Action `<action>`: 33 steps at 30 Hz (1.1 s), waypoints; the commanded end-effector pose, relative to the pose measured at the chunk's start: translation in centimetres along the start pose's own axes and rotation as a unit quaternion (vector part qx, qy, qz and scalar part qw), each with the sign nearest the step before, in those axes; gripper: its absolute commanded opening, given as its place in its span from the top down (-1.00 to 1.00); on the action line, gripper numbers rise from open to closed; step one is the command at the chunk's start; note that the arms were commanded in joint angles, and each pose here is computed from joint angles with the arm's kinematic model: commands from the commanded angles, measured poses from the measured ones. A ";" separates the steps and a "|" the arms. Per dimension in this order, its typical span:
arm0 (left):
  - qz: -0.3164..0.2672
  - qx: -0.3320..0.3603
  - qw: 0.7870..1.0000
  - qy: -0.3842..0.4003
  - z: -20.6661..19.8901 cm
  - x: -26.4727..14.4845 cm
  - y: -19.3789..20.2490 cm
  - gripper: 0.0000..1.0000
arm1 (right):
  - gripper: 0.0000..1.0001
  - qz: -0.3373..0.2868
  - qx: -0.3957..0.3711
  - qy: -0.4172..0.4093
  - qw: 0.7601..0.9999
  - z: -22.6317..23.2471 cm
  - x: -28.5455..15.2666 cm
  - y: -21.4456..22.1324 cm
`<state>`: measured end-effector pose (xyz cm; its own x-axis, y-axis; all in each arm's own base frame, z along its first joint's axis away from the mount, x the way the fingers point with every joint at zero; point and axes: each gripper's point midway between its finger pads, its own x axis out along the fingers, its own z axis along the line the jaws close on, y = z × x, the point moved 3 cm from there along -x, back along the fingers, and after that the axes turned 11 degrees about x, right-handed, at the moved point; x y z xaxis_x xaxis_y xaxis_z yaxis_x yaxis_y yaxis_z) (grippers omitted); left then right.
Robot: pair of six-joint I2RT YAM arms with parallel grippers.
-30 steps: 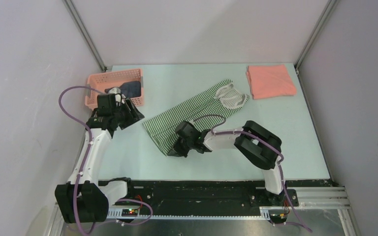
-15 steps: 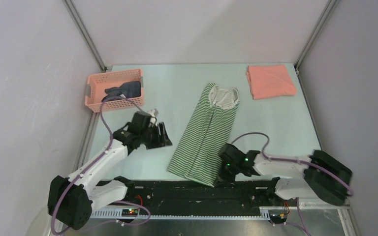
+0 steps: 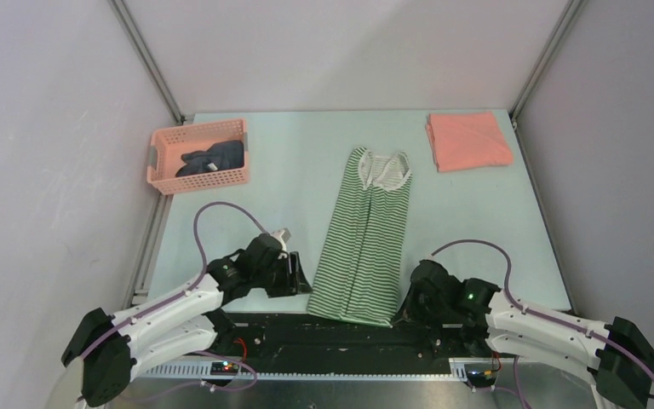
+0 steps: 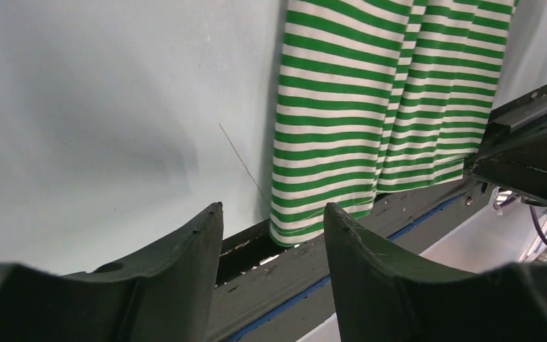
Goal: Fold and stack the mixed laundry pile
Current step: Fold the tank top at the center of the board.
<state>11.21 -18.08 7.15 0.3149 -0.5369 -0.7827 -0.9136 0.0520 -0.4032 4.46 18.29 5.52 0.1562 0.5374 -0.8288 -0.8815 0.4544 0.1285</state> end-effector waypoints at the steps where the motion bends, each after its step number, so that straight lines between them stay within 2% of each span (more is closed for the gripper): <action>1: -0.011 -0.027 0.999 0.032 -1.3 0.6 -0.1 -0.17 | 1.00 -0.018 0.017 0.020 1.000 -1.4 0.0 -0.4; 5: -0.004 -0.029 0.999 0.028 -1.0 1.1 0.5 -0.16 | 1.00 -0.023 0.016 0.019 0.999 -1.5 -0.1 -0.6; 21: 0.029 -0.051 0.998 0.036 -1.1 2.4 3.2 0.11 | 1.00 -0.031 0.016 0.013 0.999 -1.4 -0.2 -0.7; 26: 0.033 -0.046 0.996 0.063 -2.0 2.6 3.3 0.17 | 1.00 -0.037 0.018 0.017 0.999 -1.7 -0.2 -0.8; 28: 0.040 -0.044 0.996 0.070 -2.3 2.8 3.5 0.27 | 1.00 -0.038 0.019 0.014 0.999 -1.7 -0.3 -0.7; 31: 0.047 -0.046 0.995 0.073 -2.4 3.0 3.7 0.92 | 1.00 -0.041 0.020 0.005 0.999 -1.4 -0.5 -0.7; 33: 0.035 -0.044 0.995 0.079 -2.8 2.8 3.2 0.99 | 1.00 -0.045 0.013 -0.002 0.999 -1.0 -0.8 -0.8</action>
<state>8.20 -20.85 4.04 0.1973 -0.6148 -0.7636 -0.9613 0.0314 -0.2736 4.17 17.08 5.22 0.1985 0.5125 -0.8354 -0.8637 0.4944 0.0981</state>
